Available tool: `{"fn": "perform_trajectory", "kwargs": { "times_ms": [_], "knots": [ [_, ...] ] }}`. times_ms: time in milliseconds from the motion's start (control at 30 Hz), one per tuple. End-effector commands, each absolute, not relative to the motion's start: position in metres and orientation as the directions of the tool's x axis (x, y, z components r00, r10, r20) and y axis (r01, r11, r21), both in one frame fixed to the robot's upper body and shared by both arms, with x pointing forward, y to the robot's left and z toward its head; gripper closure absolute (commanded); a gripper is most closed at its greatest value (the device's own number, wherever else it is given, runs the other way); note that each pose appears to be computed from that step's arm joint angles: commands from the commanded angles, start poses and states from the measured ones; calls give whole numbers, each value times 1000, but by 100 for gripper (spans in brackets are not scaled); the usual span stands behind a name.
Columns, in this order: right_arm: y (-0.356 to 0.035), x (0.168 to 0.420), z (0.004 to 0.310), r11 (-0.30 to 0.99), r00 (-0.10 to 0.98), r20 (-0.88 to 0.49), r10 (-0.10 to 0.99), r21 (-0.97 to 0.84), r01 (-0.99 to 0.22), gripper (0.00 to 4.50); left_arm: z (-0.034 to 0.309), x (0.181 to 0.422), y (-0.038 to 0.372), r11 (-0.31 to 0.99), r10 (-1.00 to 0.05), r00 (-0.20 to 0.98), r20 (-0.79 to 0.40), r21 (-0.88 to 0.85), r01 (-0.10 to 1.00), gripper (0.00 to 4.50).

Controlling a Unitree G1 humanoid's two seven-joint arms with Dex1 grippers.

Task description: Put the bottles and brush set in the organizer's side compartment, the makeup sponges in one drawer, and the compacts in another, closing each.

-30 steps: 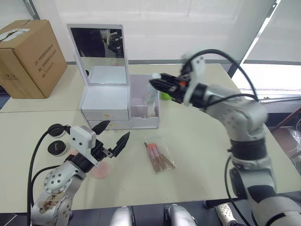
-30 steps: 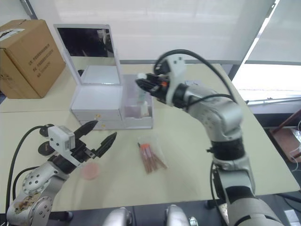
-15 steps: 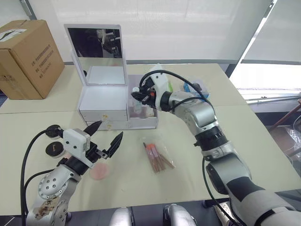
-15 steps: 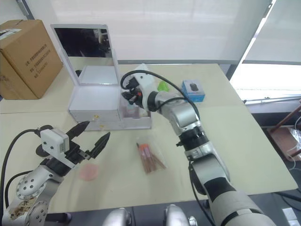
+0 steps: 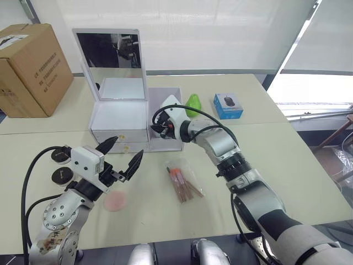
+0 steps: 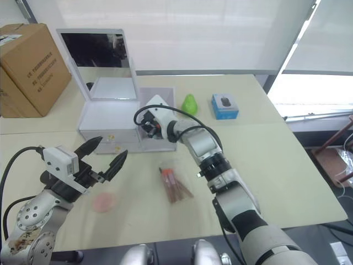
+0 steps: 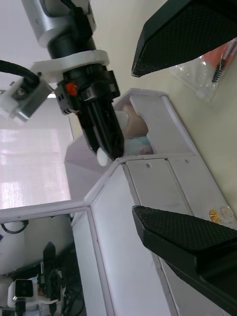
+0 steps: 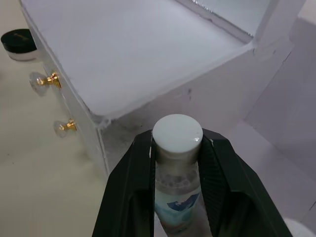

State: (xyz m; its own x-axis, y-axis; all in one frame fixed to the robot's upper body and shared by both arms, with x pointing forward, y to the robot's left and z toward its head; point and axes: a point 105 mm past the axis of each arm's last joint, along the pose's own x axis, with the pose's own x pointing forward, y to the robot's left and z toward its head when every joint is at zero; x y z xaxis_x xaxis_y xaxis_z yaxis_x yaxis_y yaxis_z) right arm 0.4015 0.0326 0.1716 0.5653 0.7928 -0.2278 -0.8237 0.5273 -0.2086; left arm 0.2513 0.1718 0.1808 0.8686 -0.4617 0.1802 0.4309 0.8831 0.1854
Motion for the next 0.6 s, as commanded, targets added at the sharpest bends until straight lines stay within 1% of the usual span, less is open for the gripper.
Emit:
{"fn": "perform_trajectory", "kwargs": {
  "times_ms": [33,133,233,300,333,400,533,567,600],
  "knots": [
    [37,400,181,515,558,-191,807,-234,-825,359,197,248,167,878,-472,853,225,206,432,0],
    [38,400,175,519,560,-201,804,-222,-825,359,199,250,165,877,-475,851,223,206,435,0],
    [39,401,176,528,564,-189,804,-210,-823,359,202,252,164,876,-476,851,224,207,436,0],
    [40,401,181,531,564,-173,807,-206,-822,284,203,253,163,876,-476,850,223,205,437,0],
    [40,401,184,531,563,-163,810,-204,-823,263,203,253,163,876,-477,851,222,205,437,0],
    [39,400,194,533,563,-136,815,-207,-821,199,203,253,162,875,-478,851,219,203,439,0],
    [35,395,231,539,557,-39,830,-206,-817,59,201,253,163,872,-484,849,211,202,447,0],
    [34,392,244,537,549,-6,835,-202,-819,29,201,253,163,871,-486,848,212,199,450,0],
    [33,388,255,534,542,21,840,-197,-822,29,200,253,163,870,-488,847,211,198,452,0]
  ]
}}
